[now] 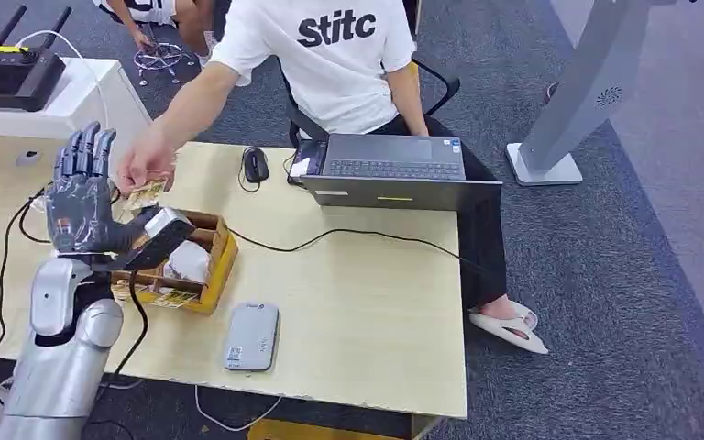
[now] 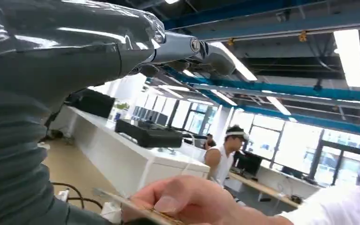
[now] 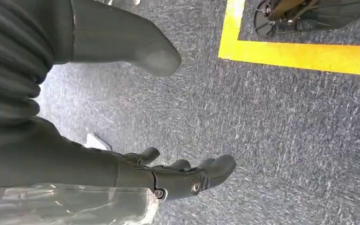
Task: Pass the card to the sensor for recognition and then transmit it.
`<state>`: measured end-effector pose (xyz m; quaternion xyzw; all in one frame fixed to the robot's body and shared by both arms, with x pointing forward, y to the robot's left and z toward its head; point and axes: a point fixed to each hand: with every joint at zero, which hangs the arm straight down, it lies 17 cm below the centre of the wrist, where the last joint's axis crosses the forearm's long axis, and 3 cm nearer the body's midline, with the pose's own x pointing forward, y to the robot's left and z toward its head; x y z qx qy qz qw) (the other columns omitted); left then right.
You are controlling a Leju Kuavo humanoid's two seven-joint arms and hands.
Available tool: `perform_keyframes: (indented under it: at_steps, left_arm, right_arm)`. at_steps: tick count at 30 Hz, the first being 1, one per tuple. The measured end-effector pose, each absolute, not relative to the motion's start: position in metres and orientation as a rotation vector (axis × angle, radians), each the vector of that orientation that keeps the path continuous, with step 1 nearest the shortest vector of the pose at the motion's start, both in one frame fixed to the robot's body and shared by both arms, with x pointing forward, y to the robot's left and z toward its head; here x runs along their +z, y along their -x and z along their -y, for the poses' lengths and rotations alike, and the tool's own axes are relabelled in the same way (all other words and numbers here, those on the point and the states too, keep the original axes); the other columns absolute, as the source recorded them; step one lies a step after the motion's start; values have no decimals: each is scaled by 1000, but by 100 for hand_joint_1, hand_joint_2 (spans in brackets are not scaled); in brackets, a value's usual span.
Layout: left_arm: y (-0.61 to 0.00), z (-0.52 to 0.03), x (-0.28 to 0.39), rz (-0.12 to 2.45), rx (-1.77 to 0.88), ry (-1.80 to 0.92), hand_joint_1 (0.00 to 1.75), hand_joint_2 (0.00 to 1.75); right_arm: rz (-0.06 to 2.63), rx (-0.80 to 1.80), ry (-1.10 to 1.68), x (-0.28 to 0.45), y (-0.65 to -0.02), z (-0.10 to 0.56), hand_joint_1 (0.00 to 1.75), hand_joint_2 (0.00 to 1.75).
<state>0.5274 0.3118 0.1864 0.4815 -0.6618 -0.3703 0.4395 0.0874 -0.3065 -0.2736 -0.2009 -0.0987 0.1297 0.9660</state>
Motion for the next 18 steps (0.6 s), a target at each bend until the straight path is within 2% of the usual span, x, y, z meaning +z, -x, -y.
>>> perform_keyframes:
  at_steps: [18]
  left_arm:
    - [-528,-297,175,1653,-939,-1161,175,175]
  right_arm:
    - [198,264,417,-273,-87,312,0,175]
